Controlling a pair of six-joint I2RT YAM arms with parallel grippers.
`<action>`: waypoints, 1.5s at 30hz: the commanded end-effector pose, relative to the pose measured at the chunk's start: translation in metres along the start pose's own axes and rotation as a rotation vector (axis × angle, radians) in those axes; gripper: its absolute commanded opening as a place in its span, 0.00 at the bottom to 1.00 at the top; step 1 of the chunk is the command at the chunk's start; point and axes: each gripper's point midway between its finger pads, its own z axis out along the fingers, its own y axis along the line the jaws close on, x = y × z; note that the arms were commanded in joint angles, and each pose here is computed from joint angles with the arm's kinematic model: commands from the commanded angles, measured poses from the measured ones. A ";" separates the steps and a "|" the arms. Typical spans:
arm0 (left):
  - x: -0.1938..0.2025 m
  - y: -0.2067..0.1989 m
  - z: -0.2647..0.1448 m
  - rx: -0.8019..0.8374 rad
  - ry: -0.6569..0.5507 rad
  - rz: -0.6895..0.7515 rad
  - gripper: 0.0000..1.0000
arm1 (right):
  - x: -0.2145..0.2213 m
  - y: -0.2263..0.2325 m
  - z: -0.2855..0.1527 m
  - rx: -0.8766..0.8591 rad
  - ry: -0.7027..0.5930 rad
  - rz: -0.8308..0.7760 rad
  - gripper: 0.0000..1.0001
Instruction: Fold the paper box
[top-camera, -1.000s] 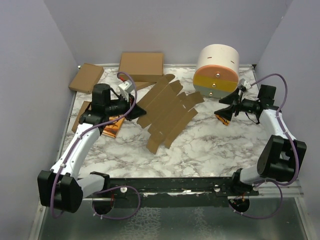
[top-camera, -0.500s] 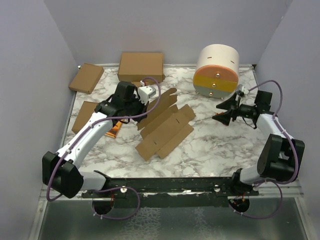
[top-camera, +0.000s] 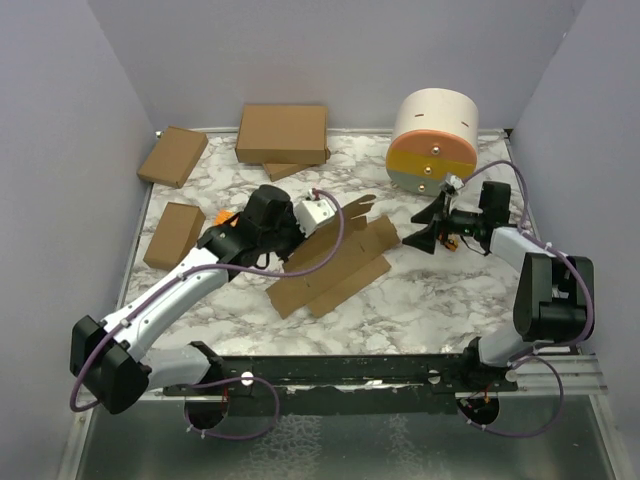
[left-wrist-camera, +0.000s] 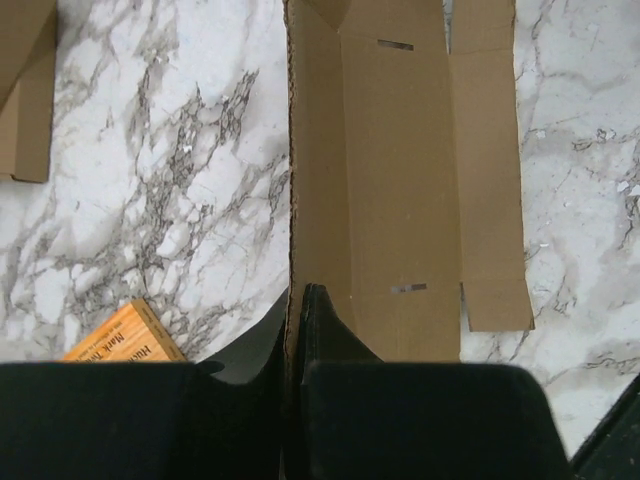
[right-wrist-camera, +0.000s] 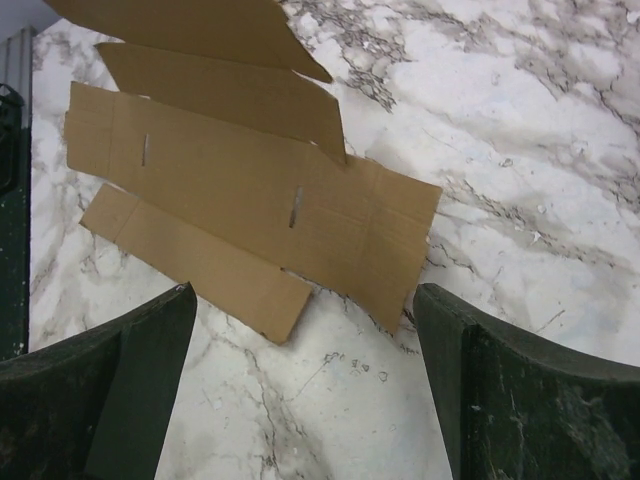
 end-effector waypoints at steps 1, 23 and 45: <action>-0.022 0.003 -0.012 -0.045 -0.143 0.163 0.00 | 0.010 -0.020 0.008 0.063 0.025 0.032 0.91; -0.037 -0.016 -0.028 0.025 -0.275 0.262 0.00 | 0.016 -0.015 0.030 -0.020 0.085 0.040 0.24; -0.053 -0.029 -0.045 0.111 -0.315 0.361 0.00 | -0.051 0.054 0.013 -0.178 -0.081 -0.323 0.01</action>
